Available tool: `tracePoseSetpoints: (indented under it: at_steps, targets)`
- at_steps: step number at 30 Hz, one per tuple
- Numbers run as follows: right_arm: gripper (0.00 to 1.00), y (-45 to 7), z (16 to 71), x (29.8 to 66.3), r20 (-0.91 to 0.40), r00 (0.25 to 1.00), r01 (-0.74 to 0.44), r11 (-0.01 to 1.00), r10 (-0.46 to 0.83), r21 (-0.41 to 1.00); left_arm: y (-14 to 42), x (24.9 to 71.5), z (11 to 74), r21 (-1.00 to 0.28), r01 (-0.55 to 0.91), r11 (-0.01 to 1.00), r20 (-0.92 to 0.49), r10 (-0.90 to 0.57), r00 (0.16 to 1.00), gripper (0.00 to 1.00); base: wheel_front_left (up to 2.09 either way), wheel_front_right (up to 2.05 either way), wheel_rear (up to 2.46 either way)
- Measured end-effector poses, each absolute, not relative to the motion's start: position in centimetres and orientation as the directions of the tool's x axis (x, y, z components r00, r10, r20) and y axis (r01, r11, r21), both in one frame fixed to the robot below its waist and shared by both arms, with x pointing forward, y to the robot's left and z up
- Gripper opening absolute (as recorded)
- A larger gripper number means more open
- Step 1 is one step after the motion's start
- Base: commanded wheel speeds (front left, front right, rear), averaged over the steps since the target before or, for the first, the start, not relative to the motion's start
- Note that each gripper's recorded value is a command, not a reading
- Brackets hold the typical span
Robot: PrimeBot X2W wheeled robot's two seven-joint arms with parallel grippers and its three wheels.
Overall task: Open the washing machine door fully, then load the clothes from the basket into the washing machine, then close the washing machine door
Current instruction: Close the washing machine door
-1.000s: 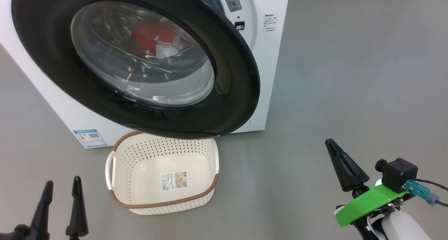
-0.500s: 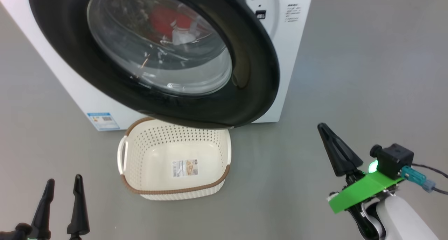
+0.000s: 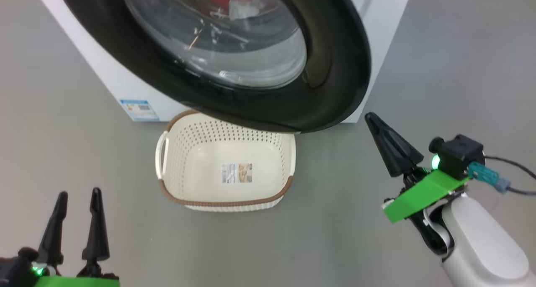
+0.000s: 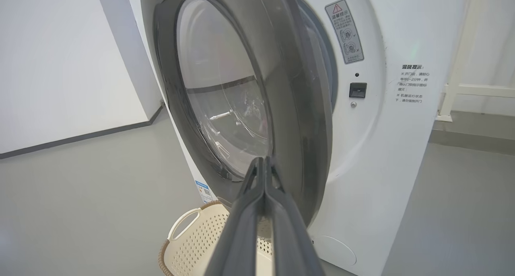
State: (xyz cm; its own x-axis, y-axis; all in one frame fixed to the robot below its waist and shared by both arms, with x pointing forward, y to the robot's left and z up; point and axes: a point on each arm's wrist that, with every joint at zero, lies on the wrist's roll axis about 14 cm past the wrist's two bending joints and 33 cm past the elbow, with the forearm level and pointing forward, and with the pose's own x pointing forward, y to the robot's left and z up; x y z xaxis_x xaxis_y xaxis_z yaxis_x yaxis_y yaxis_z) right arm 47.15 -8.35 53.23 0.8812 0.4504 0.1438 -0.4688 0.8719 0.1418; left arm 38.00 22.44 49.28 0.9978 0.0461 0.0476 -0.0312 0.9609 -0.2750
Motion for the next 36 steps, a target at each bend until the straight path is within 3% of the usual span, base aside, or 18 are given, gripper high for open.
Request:
tracePoseSetpoints:
  at_steps: [13,36]
  targets:
    - [0.0,-5.7,51.0,51.5,0.087,0.84,-0.541,0.837,0.535,0.085,23.3,39.5,47.9,-0.267,-0.058,0.962,0.011,0.063,0.998,1.0,0.0,0.0,0.0]
    - [0.0,-6.7,50.1,58.3,0.1,0.848,-0.522,0.853,0.52,-0.007,23.9,41.6,45.7,-0.25,-0.075,0.965,-0.039,0.067,0.997,1.0,0.0,0.0,0.0]
